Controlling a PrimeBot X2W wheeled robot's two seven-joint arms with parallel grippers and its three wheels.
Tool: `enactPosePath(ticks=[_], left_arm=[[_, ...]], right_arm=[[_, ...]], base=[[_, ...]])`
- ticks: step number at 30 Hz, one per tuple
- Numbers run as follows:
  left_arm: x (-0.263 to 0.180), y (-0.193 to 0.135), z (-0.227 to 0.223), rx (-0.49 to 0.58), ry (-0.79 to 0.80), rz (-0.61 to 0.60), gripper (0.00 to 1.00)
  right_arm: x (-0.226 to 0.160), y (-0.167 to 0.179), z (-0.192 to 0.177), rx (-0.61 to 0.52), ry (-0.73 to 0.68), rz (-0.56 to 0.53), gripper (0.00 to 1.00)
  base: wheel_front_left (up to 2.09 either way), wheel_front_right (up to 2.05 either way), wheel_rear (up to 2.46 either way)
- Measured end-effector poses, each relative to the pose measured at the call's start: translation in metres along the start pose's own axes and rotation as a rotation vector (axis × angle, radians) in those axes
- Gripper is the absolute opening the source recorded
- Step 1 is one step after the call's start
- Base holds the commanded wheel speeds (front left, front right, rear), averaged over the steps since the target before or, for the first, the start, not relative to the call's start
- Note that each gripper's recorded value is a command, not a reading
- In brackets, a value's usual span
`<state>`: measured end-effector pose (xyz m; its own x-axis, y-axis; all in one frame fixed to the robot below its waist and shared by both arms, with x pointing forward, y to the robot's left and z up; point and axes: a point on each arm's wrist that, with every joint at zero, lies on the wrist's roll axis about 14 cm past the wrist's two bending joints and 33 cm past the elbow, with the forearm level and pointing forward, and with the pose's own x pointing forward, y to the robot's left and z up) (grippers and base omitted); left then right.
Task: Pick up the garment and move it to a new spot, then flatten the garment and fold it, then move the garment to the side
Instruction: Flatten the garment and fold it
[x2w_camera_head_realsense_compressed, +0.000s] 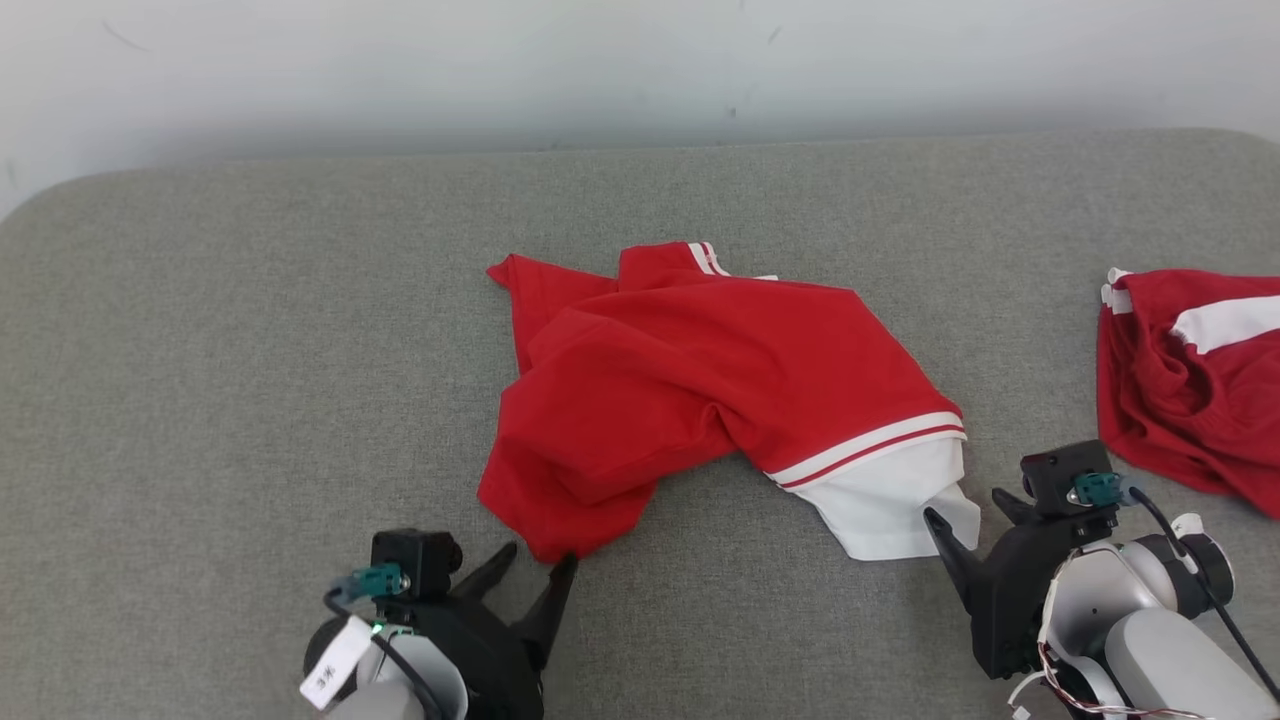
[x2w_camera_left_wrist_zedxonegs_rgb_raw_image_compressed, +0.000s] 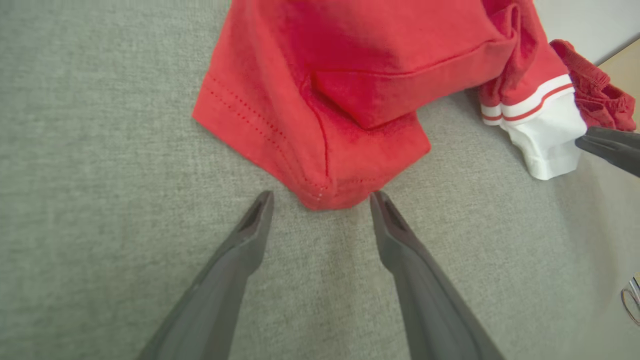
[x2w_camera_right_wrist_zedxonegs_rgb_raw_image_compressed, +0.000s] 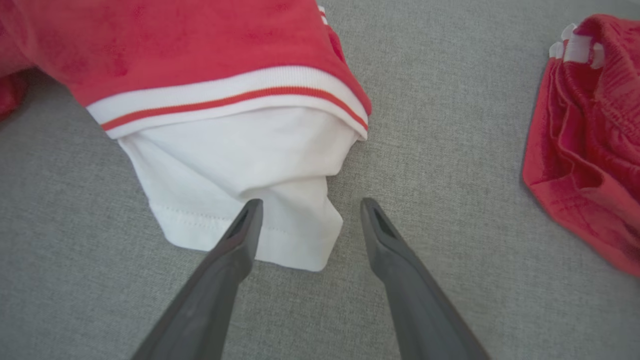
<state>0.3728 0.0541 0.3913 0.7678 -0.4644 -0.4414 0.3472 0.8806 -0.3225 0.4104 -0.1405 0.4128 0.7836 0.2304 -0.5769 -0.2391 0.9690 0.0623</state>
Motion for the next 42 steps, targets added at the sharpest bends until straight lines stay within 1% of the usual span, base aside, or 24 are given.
enactPosePath(ticks=[4,7,8,9,10,11,16,20,23,24,26,28,31,34,38,40,42], left_arm=[[0.008,-0.003,0.007,-0.026,-0.001,-0.019,1.00],[0.010,-0.003,0.003,-0.050,0.013,-0.018,1.00],[0.010,-0.002,0.002,-0.057,0.020,-0.014,0.66],[0.011,-0.003,0.000,-0.061,0.026,-0.020,0.28],[0.012,-0.002,0.001,-0.064,0.027,-0.017,0.18],[0.013,-0.001,0.001,-0.068,0.028,-0.013,0.00],[0.013,0.003,-0.002,-0.081,0.040,-0.008,0.00],[0.010,0.016,0.006,-0.072,0.002,0.027,0.00],[0.003,0.044,0.019,0.003,-0.034,0.091,0.00],[0.000,0.053,0.024,0.013,-0.051,0.110,0.00],[-0.004,0.065,0.043,0.051,-0.108,0.143,0.00],[-0.008,0.071,0.065,0.099,-0.172,0.157,0.00],[-0.014,0.072,0.083,0.155,-0.221,0.146,0.00],[-0.016,0.061,0.081,0.210,-0.196,0.087,0.00],[-0.017,0.040,0.072,0.295,-0.115,-0.038,0.00],[-0.016,0.036,0.075,0.303,-0.087,-0.070,0.00],[-0.014,0.034,0.087,0.305,-0.079,-0.089,0.00]], right_arm=[[0.005,0.003,-0.007,0.005,0.029,0.004,1.00],[0.007,0.004,-0.006,-0.006,0.032,0.007,1.00],[0.008,0.005,-0.008,-0.008,0.040,0.008,1.00],[0.009,0.006,-0.011,-0.008,0.052,0.009,0.54],[0.011,0.007,-0.014,-0.007,0.062,0.012,0.40],[0.012,0.008,-0.013,-0.006,0.063,0.015,0.00],[0.018,0.014,-0.009,-0.012,0.060,0.031,0.00],[0.019,0.015,0.002,0.005,0.018,0.037,0.00],[0.018,0.005,0.025,0.073,-0.057,0.022,0.00],[0.016,0.004,0.032,0.105,-0.083,0.025,0.00],[0.012,0.000,0.049,0.147,-0.138,0.032,0.00],[0.007,-0.004,0.061,0.164,-0.180,0.033,0.00],[0.002,0.000,0.076,0.159,-0.200,0.084,0.00],[-0.001,0.012,0.080,0.105,-0.154,0.143,0.00],[-0.006,0.035,0.065,0.075,-0.021,0.254,0.00],[-0.008,0.037,0.059,0.050,0.046,0.261,0.00],[-0.009,0.036,0.058,0.025,0.100,0.258,0.00]], base=[[0.00,0.00,0.00],[0.00,0.00,0.00],[0.00,0.00,0.00],[0.00,0.00,0.00],[0.00,0.00,0.00],[0.00,0.00,0.00],[0.00,0.00,0.00],[0.00,0.00,0.00],[0.00,0.00,0.00],[0.00,0.00,0.00],[0.00,0.00,0.00],[0.00,0.00,0.00],[0.00,0.00,0.00],[0.00,0.00,0.00],[0.00,0.00,0.00],[0.00,0.00,0.00],[0.00,0.00,0.00]])
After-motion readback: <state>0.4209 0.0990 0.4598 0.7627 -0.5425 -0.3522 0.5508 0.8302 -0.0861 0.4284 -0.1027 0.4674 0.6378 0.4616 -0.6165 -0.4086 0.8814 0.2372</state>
